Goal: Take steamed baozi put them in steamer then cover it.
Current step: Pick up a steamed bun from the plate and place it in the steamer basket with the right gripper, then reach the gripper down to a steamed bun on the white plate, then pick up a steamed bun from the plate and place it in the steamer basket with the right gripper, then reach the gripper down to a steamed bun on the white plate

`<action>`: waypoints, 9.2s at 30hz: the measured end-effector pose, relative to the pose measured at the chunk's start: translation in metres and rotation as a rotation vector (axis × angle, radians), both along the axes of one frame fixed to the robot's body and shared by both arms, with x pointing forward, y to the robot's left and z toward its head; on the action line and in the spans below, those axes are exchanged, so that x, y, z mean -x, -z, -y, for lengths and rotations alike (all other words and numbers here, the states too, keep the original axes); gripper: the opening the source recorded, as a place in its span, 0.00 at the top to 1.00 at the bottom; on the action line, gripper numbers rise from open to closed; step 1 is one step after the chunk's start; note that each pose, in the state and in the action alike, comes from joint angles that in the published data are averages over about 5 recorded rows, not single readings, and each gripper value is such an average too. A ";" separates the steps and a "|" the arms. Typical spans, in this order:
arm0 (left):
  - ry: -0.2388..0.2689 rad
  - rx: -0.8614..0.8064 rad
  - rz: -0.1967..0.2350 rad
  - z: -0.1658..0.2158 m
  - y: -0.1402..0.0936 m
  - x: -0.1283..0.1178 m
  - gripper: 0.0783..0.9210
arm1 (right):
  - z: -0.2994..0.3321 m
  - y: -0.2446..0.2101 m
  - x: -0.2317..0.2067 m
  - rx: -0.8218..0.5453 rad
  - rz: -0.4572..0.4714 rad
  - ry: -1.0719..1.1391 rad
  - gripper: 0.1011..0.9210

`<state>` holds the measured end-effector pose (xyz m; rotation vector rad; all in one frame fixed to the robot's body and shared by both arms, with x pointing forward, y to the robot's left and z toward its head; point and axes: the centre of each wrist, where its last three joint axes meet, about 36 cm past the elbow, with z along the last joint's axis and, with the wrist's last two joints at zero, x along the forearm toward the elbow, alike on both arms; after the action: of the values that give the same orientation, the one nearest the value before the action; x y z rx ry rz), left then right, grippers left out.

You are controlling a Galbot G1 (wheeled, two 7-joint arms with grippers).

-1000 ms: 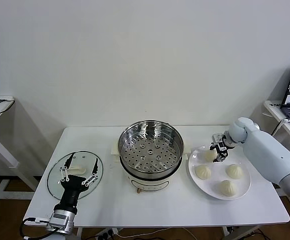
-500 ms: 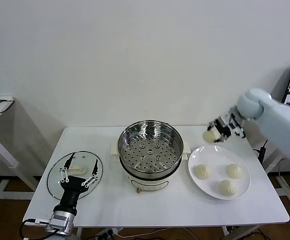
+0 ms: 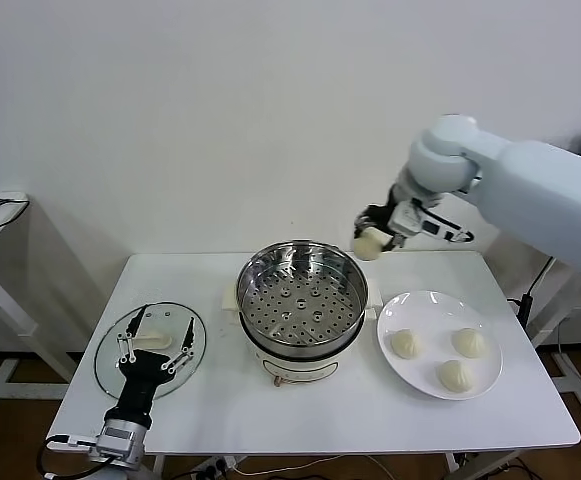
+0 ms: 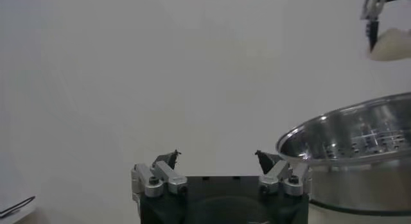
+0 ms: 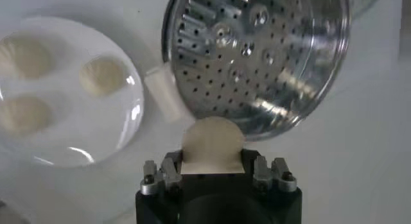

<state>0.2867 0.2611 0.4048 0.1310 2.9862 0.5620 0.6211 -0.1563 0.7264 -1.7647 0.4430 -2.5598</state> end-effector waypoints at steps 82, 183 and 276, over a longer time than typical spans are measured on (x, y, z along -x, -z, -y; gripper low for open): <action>0.009 -0.007 -0.012 0.005 0.006 0.005 0.12 | 0.206 0.177 0.003 -0.398 -0.420 1.042 0.12; -0.016 -0.007 0.013 -0.006 0.001 -0.003 0.12 | 0.042 0.029 0.021 -0.456 -0.491 1.116 0.35; -0.018 -0.010 -0.002 -0.005 0.010 -0.005 0.12 | 0.241 0.204 0.034 -0.144 -0.493 1.198 0.12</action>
<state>0.2912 0.2661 0.3951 0.1052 2.9895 0.5792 0.5869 -0.3974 0.5226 -2.5300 2.1871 -2.3234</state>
